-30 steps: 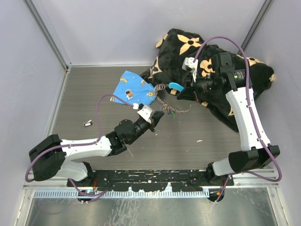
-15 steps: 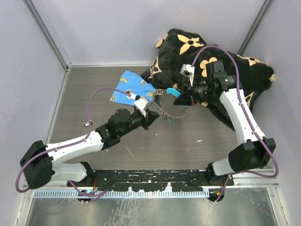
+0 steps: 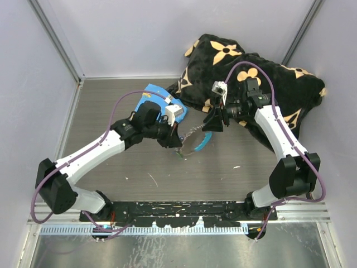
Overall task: Remove the keys from the keyring
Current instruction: Pick up the key from the keyring.
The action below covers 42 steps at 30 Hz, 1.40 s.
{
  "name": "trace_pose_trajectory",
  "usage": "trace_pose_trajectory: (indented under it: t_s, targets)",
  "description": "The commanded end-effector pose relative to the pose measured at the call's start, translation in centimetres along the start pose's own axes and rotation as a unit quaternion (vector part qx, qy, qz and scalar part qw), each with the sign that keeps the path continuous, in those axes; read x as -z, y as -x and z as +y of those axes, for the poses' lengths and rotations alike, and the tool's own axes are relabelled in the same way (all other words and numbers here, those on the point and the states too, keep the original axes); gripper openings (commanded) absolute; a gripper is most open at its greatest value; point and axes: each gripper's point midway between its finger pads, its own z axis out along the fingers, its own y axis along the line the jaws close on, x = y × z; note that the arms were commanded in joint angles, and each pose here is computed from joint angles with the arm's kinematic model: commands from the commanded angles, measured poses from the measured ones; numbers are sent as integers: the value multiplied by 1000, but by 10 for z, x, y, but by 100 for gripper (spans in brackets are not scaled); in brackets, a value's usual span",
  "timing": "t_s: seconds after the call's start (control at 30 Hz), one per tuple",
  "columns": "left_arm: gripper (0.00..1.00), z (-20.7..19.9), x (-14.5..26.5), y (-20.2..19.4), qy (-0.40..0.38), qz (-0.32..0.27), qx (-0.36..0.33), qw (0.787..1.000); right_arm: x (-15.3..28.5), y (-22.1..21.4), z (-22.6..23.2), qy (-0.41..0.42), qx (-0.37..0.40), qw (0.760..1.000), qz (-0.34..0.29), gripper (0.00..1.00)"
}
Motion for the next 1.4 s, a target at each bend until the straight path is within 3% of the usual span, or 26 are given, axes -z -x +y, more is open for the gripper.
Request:
trace_pose_trajectory:
  t_s: [0.0, 0.2, 0.37, 0.57, 0.8, 1.07, 1.37]
  targets:
    - [0, -24, 25, -20, -50, 102, 52, 992, 3, 5, -5, 5, 29, 999, -19, 63]
    - [0, -27, 40, -46, -48, 217, 87, 971, 4, 2, 0, 18, 64, 998, -23, 66]
    - [0, -16, 56, -50, 1, 265, 42, 963, 2, 6, 20, 71, 112, 989, -65, 66]
    - [0, -18, 66, -41, 11, 275, -17, 961, -7, -4, 55, 126, 247, 955, -108, 75]
    - [0, -20, 64, -35, 24, 283, -87, 955, -17, -11, 70, 148, 276, 947, -74, 75]
    - [0, -24, 62, -32, 17, 295, -88, 951, -28, -20, 78, 159, 310, 937, -40, 70]
    - [0, -25, 62, -28, 10, 295, -99, 950, -29, -19, 65, 114, 330, 937, -20, 68]
